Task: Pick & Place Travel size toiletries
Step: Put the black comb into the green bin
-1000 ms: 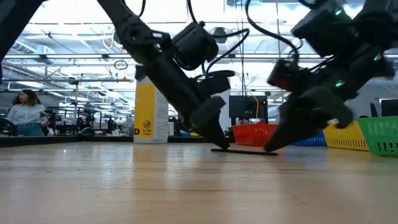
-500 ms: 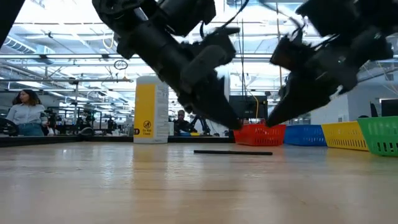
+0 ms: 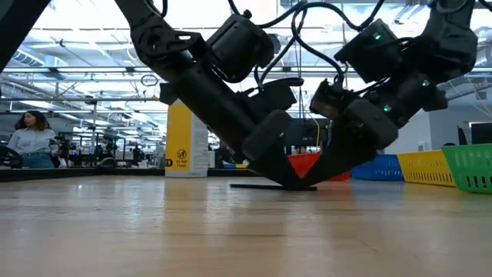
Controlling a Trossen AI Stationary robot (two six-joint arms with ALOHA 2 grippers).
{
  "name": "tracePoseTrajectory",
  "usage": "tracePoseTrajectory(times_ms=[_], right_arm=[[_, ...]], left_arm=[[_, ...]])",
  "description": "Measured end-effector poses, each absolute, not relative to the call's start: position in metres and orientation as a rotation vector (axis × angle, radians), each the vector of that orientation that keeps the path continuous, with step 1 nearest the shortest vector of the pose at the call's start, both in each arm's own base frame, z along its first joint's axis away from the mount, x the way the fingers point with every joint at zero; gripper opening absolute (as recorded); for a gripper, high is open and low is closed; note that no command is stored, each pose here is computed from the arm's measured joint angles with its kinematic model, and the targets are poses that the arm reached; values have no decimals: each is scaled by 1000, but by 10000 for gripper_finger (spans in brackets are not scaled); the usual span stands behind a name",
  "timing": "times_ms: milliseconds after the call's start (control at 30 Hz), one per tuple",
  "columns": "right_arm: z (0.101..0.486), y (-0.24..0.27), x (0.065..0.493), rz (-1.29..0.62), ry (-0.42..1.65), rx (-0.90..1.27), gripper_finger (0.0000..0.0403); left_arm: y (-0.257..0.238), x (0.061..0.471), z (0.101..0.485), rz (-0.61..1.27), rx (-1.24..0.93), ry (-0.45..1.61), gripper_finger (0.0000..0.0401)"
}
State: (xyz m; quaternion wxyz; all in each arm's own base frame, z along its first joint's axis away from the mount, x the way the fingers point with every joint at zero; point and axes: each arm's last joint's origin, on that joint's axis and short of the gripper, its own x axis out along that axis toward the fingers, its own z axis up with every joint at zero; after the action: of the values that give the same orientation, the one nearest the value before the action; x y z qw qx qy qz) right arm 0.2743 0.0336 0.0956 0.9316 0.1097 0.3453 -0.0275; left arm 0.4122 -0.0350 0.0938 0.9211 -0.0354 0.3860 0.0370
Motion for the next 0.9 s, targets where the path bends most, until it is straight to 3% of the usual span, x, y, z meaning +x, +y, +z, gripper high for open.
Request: tracePoseTrajectory(times_ms=[233, 467, 600, 900], right_arm=[[91, 29, 275, -46, 727, 190, 212], [101, 30, 264, 0, 800, 97, 211], [106, 32, 262, 35, 805, 26, 207], [107, 46, 261, 59, 770, -140, 207]], left_arm=[[-34, 415, 88, 74, -88, 776, 2], [-44, 409, 123, -50, -121, 748, 1], [-34, 409, 145, -26, -125, 685, 6], [17, 416, 124, 33, -161, 675, 2]])
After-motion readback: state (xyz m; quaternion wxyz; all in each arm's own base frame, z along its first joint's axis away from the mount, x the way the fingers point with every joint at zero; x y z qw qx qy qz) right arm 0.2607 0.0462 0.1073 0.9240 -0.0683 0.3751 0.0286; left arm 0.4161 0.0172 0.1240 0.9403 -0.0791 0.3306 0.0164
